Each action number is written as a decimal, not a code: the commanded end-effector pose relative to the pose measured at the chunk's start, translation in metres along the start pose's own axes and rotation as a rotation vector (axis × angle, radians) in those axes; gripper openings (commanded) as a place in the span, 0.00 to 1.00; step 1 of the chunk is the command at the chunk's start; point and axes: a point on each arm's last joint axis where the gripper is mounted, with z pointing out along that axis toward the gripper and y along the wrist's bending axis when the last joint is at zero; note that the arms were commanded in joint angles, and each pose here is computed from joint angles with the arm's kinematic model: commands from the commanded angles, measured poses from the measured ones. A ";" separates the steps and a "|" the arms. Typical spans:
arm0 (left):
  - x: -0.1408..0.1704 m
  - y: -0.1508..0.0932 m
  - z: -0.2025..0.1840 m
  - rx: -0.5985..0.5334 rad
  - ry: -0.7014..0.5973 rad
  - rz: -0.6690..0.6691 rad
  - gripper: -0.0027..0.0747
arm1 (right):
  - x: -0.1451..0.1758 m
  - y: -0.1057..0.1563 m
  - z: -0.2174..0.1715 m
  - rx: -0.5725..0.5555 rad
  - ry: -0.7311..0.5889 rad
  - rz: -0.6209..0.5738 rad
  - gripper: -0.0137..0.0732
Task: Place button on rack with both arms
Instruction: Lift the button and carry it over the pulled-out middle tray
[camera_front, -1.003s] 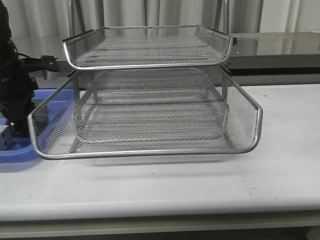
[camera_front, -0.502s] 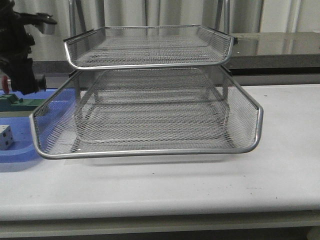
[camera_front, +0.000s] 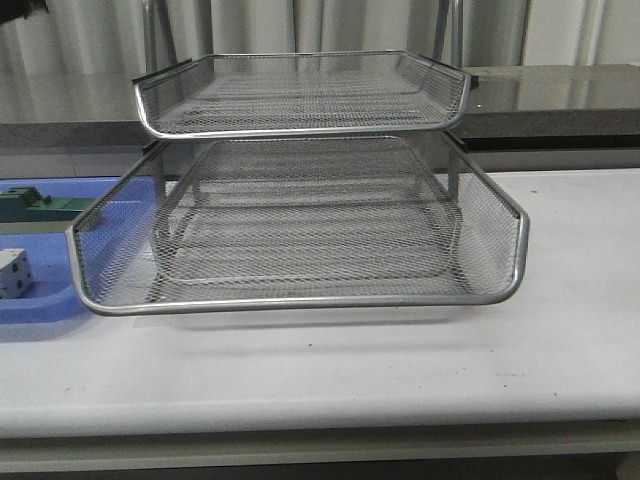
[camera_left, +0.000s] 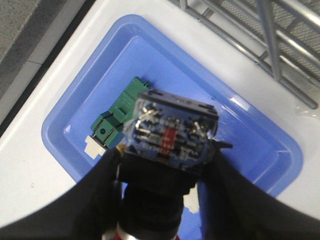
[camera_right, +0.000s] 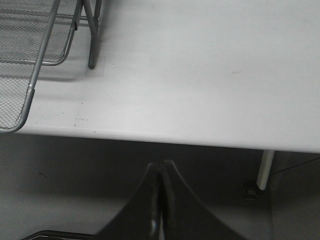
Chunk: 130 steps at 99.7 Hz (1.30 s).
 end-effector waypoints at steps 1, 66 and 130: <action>0.004 -0.018 -0.044 0.003 -0.084 -0.020 0.01 | -0.011 -0.001 -0.008 0.003 -0.082 -0.008 0.08; -0.026 -0.178 -0.034 0.400 -0.131 0.288 0.01 | -0.011 -0.001 -0.008 0.003 -0.082 -0.008 0.08; -0.057 -0.221 0.069 0.475 -0.038 0.332 0.01 | -0.011 -0.001 -0.008 0.003 -0.082 -0.008 0.08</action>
